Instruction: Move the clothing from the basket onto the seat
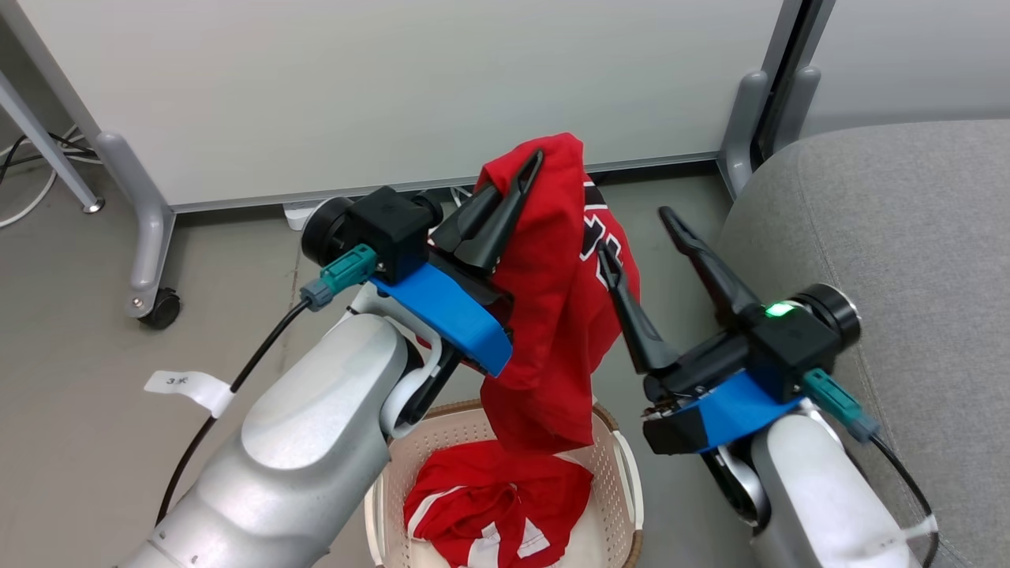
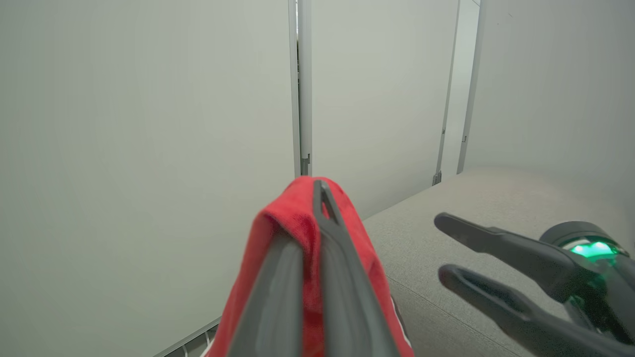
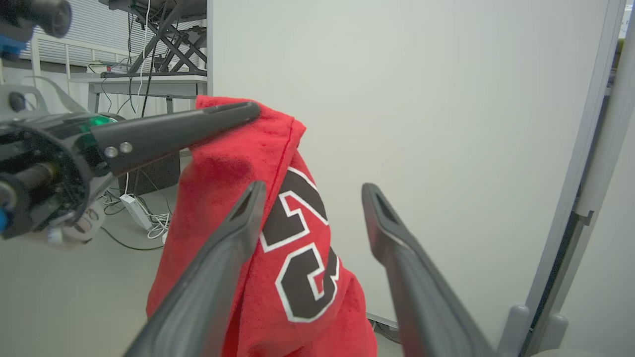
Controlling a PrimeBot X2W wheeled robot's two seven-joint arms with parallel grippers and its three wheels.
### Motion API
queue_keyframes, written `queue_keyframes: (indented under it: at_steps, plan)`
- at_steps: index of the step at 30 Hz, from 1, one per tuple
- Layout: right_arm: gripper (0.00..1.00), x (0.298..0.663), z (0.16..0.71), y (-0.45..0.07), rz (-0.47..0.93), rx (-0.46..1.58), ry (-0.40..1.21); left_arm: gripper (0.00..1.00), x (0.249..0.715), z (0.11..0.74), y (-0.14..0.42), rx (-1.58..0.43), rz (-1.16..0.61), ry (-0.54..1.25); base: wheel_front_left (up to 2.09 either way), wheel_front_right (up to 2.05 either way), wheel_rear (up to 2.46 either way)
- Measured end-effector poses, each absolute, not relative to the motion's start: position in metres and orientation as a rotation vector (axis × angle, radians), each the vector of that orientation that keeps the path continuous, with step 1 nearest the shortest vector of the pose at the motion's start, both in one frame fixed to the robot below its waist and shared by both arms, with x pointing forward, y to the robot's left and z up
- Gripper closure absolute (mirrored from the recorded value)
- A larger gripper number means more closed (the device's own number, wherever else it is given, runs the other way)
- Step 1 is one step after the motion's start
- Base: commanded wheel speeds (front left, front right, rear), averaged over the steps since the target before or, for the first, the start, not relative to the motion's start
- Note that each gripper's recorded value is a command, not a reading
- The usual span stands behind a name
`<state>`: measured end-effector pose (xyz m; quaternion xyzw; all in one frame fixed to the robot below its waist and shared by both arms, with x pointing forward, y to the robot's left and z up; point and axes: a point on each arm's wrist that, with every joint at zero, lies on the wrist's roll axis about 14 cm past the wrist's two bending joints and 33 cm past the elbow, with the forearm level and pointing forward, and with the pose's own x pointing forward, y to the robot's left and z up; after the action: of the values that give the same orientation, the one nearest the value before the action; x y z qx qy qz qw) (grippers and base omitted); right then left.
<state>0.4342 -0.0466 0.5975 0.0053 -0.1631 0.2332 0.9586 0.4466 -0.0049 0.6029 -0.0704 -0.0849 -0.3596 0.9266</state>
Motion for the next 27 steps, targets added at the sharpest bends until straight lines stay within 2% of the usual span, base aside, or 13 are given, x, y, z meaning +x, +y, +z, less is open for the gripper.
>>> queue_keyframes:
  at_steps: [14, 27]
  plan:
    - [0.0, 0.448, 0.562, -0.007, 0.591, -0.034, -0.205, 1.0, 0.441, 0.609, -0.016, -0.148, -0.77, -0.193, 0.0, 0.0, 0.0]
    - [0.0, 0.454, 0.551, 0.001, 0.612, -0.014, -0.15, 1.0, 0.436, 0.616, -0.02, -0.148, -0.788, -0.213, 0.0, 0.0, 0.0]
